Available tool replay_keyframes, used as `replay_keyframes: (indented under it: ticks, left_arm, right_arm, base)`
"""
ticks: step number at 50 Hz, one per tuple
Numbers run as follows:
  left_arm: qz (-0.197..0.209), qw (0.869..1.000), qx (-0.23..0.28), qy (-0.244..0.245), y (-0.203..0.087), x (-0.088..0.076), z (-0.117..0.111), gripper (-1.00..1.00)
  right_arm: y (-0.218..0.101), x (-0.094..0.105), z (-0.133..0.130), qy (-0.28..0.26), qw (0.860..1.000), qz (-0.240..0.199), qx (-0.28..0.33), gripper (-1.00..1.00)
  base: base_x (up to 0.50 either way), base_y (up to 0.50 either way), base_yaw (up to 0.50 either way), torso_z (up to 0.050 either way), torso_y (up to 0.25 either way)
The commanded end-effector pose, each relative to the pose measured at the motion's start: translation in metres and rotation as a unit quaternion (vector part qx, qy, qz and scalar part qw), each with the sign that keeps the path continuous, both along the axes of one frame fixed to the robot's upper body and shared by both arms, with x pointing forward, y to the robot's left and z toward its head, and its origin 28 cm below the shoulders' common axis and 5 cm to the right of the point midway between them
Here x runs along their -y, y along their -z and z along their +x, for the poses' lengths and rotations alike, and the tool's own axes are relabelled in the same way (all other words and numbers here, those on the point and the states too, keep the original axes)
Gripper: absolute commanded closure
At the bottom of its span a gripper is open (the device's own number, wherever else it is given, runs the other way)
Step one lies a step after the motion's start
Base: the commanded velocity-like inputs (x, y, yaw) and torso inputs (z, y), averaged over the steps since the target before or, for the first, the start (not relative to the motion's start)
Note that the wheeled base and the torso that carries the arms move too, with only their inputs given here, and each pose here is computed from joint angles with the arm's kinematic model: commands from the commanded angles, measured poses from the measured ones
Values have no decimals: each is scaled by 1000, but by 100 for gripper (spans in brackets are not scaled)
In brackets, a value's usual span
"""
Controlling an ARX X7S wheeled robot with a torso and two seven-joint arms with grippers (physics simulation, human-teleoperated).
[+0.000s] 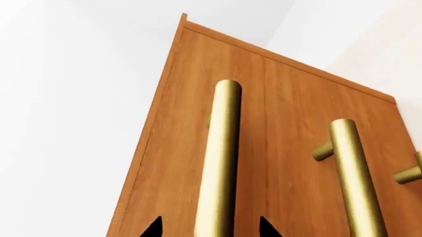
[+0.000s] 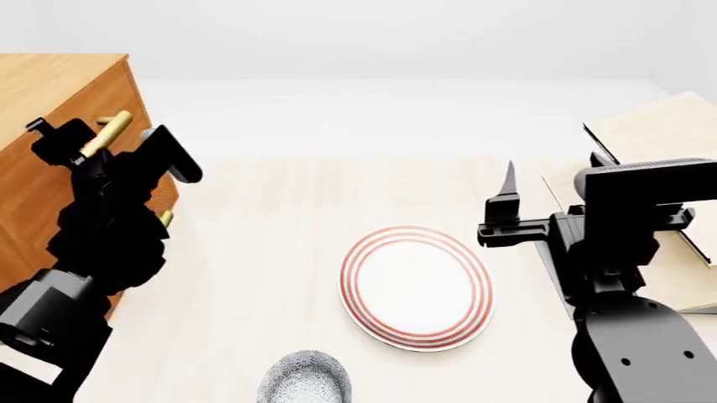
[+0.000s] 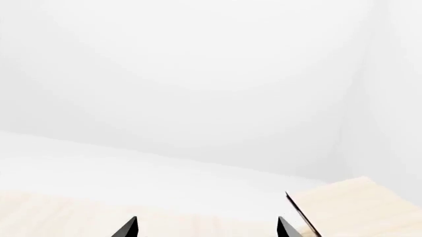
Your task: Open the top drawer of the cabinet and put the bowl in it.
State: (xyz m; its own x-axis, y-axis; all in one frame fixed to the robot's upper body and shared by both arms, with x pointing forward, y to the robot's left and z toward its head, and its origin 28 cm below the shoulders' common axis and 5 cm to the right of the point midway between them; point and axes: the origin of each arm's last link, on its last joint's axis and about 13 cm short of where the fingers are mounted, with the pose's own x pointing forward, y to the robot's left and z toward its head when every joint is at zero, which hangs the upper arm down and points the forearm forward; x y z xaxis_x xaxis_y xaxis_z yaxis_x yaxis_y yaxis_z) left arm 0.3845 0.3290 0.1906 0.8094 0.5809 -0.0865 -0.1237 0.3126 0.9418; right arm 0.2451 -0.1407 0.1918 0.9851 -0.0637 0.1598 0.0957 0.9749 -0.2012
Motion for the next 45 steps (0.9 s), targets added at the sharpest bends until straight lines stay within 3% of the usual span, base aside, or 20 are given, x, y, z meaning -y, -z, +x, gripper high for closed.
replay_keyframes:
  ticks: [1,19,45]
  left_arm:
    - [-2,1000,2,-7,2,-2,0,100]
    - [-5,1000,8,-5,1,-2,-1,100]
    - [6,996,22,82,-6,31,-10,100]
  right_arm:
    - [1,-1,1,-1,1000,0,-1,-100]
    - [2,-1,1,-1,1000,0,-2,-100]
    - [1,-2,1,-3,1000,0,-2,-100]
  base:
    - [0,0,0,0,0]
    - [0,0,0,0,0]
    - [0,0,0,0,0]
